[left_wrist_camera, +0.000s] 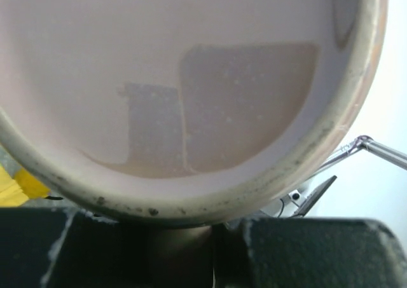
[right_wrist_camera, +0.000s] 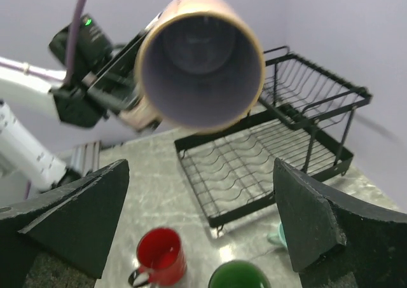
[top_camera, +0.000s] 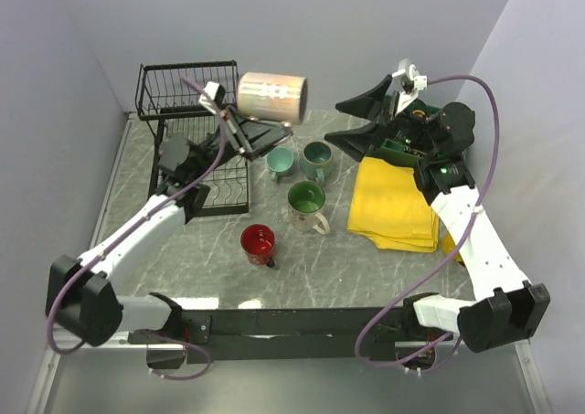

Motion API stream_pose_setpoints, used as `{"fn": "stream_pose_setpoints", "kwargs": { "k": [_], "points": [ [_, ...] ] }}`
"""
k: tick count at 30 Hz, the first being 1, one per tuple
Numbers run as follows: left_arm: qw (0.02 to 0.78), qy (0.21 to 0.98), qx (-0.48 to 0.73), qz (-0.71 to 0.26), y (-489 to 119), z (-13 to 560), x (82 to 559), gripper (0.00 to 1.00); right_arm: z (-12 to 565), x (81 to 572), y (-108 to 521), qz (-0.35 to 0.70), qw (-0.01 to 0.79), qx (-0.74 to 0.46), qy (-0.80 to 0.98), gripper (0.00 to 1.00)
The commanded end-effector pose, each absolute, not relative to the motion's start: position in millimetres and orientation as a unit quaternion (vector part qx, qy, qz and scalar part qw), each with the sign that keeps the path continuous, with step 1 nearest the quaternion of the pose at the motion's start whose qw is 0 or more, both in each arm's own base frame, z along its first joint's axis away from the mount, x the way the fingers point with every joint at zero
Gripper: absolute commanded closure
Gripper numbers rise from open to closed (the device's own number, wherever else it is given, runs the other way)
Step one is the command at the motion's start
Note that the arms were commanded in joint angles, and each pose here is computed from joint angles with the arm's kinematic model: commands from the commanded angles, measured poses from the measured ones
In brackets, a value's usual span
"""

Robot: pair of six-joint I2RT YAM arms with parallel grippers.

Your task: Load the cups into the dish rack

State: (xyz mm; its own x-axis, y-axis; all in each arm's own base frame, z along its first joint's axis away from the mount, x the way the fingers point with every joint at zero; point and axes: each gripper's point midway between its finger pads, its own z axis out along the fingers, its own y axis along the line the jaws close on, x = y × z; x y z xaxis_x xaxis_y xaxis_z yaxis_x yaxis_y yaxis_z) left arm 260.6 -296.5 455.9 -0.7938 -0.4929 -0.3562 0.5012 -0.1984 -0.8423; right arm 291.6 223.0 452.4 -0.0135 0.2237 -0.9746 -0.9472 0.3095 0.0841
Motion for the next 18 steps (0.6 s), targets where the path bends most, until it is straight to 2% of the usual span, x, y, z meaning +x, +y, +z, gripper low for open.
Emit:
{"fn": "stream_pose_setpoints", "kwargs": {
  "k": [1, 5, 8, 9, 17, 18],
  "points": [
    [0.401, 0.499, 0.022, -0.768, -257.4, 487.3, 237.1, 0.99, 449.5, 261.1, 215.2, 0.454, 0.594, -0.407, 0.525, 0.00],
    [0.441, 0.588, -0.029, -0.677, -232.0, 433.6, 248.1, 0.99, 427.5, 248.9, 201.6, 0.394, 0.572, -0.436, 0.572, 0.00],
    [0.489, 0.622, -0.058, -0.609, -206.5, 406.8, 256.7, 0.99, 402.1, 240.2, 185.8, 0.352, 0.561, -0.438, 0.608, 0.00],
    [0.488, 0.643, -0.078, -0.584, -197.1, 389.2, 262.9, 0.99, 380.7, 240.0, 182.6, 0.353, 0.547, -0.432, 0.624, 0.00],
    [0.565, 0.671, -0.143, -0.458, -143.7, 320.6, 295.3, 0.99, 279.7, 234.3, 160.0, 0.387, 0.513, -0.373, 0.669, 0.00],
    [0.573, 0.667, -0.153, -0.451, -136.5, 316.2, 300.2, 0.99, 283.0, 233.3, 158.5, 0.394, 0.524, -0.375, 0.656, 0.00]
  ]
}}
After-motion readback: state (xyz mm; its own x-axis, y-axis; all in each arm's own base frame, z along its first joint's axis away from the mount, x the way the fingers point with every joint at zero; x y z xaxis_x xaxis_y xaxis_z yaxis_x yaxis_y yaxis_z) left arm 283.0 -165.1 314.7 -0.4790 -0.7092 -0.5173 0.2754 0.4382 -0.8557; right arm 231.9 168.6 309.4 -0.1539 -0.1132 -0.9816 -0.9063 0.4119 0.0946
